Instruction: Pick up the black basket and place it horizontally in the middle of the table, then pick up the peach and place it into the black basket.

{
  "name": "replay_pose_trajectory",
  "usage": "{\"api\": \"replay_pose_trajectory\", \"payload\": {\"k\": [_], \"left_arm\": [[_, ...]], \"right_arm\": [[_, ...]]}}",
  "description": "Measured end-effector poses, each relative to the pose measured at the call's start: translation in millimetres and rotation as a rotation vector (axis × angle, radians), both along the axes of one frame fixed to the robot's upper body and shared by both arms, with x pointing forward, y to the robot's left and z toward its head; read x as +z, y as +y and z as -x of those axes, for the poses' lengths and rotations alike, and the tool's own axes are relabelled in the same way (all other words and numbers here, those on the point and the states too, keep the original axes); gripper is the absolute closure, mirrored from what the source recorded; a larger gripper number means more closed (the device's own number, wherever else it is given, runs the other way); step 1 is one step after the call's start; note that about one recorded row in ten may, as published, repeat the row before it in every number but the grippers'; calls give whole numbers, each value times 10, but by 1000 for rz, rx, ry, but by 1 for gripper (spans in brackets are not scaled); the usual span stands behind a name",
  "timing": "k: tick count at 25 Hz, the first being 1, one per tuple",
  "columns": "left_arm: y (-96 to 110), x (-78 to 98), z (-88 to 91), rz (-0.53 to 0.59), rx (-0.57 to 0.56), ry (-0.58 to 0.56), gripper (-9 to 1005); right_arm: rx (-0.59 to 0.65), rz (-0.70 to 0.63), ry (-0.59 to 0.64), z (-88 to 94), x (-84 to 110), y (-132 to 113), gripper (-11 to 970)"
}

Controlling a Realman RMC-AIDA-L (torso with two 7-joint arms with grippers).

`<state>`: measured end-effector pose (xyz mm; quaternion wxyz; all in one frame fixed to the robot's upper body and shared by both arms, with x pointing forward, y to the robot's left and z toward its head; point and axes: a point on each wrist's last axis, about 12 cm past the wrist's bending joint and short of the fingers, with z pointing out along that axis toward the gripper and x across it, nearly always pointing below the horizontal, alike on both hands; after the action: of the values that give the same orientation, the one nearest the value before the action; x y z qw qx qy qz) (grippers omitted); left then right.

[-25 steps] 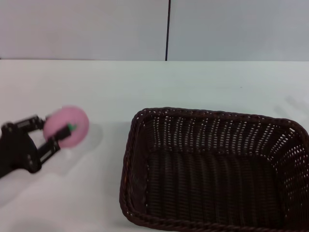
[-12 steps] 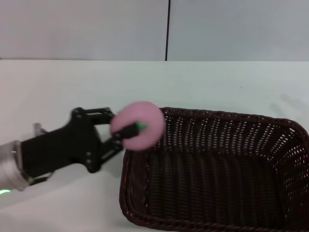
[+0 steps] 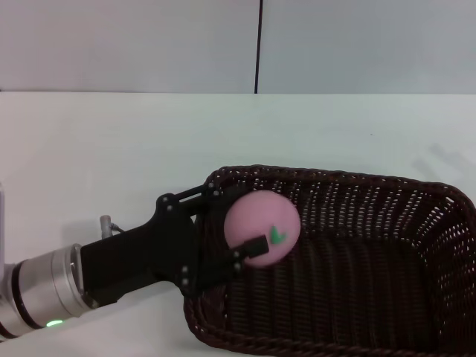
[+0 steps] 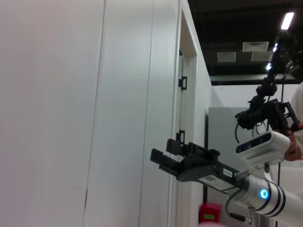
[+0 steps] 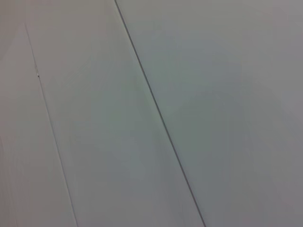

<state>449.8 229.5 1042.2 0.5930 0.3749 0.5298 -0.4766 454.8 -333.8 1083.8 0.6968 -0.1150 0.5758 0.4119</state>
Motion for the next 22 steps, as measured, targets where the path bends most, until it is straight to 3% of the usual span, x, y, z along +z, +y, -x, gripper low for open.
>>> {"api": "replay_pose_trajectory", "payload": {"k": [1, 3, 8, 11, 12, 15, 17, 18, 19, 20, 22], "left_arm": [[-4, -4, 6, 0, -2, 2, 627], [-8, -8, 10, 0, -2, 5, 388], [7, -32, 40, -7, 6, 11, 164], [94, -39, 42, -5, 64, 5, 167], [165, -39, 40, -4, 109, 0, 168], [563, -39, 87, 5, 390, -53, 169], [625, -41, 104, 3, 440, -67, 169], [750, -51, 148, -1, 543, -89, 169], [750, -51, 148, -1, 543, -89, 169], [960, -80, 234, -5, 748, -119, 169], [1096, -108, 316, 1, 900, -126, 169]], "right_arm": [[0, -1, 1, -1, -2, 2, 453], [1, -3, 2, -4, -4, 5, 453], [2, 0, -2, -15, 3, 7, 453], [-10, 0, -5, -10, 7, -19, 453], [-19, 0, -6, -2, 9, -38, 453], [-83, 9, -37, 70, 4, -137, 453], [-110, 13, -48, 98, -4, -168, 453], [-182, 14, -65, 168, -40, -240, 453], [-182, 14, -65, 168, -40, -240, 453], [-295, 8, -85, 267, -109, -326, 453], [-366, 0, -97, 328, -152, -365, 453]]}}
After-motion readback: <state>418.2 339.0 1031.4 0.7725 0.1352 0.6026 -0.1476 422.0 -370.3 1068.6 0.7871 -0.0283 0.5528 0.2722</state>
